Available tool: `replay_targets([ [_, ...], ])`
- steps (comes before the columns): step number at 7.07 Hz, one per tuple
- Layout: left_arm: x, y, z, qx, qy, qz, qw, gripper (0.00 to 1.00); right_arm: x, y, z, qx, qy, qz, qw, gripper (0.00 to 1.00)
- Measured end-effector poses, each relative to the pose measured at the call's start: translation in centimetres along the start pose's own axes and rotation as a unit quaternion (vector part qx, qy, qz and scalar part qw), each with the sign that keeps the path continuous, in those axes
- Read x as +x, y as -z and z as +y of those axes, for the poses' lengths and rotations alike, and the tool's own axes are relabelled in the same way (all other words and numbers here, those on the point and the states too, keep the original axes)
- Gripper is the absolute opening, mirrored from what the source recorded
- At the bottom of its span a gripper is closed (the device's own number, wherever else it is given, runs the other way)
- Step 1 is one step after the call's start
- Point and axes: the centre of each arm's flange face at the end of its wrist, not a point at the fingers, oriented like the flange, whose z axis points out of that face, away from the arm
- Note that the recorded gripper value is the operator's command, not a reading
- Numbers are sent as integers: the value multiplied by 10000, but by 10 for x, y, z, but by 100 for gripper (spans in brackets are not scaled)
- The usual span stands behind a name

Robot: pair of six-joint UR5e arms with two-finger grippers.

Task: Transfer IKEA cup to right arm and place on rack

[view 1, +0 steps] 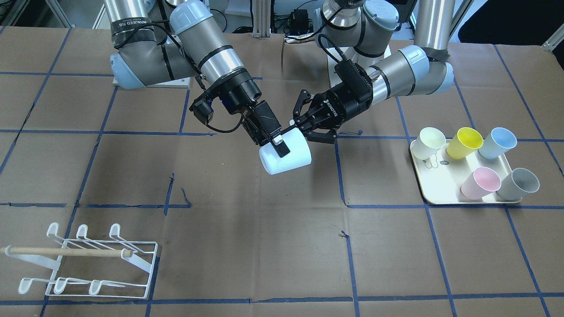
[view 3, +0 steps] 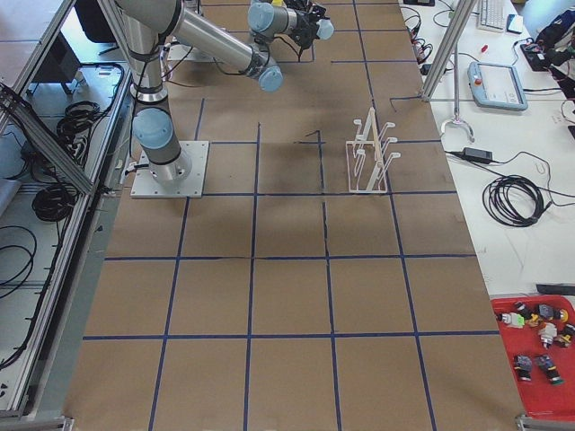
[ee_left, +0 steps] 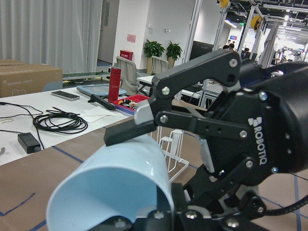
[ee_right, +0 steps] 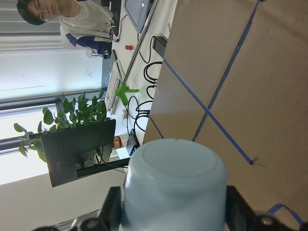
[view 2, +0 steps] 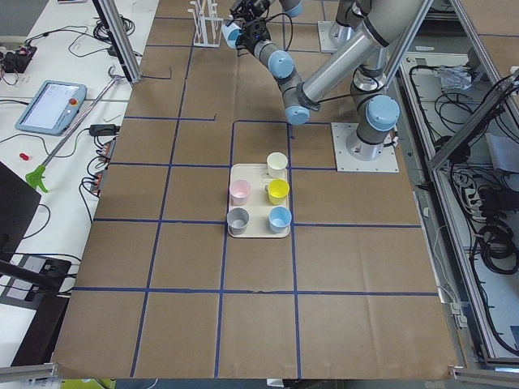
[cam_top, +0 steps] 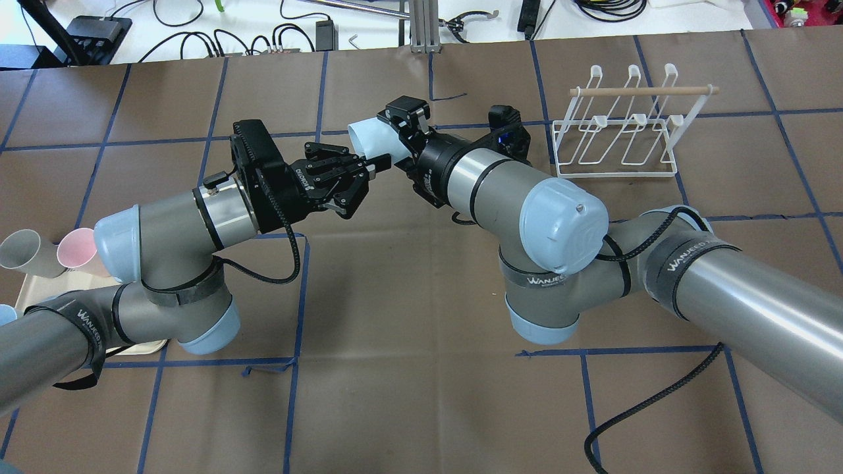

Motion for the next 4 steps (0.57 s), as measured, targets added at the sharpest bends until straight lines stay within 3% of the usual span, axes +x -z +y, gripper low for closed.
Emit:
replay_targets([
  [1, 0, 0, 0, 0, 0, 0, 10000, 5, 0, 0, 0, -5, 6, 5, 10000, 54],
  [2, 0, 0, 0, 1, 0, -1, 10000, 15, 0, 0, 0, -10, 14, 4, 10000, 51],
  [4, -2, 0, -2, -14, -32, -103, 9999, 47, 0, 0, 0, -16, 24, -4, 10000, 49],
])
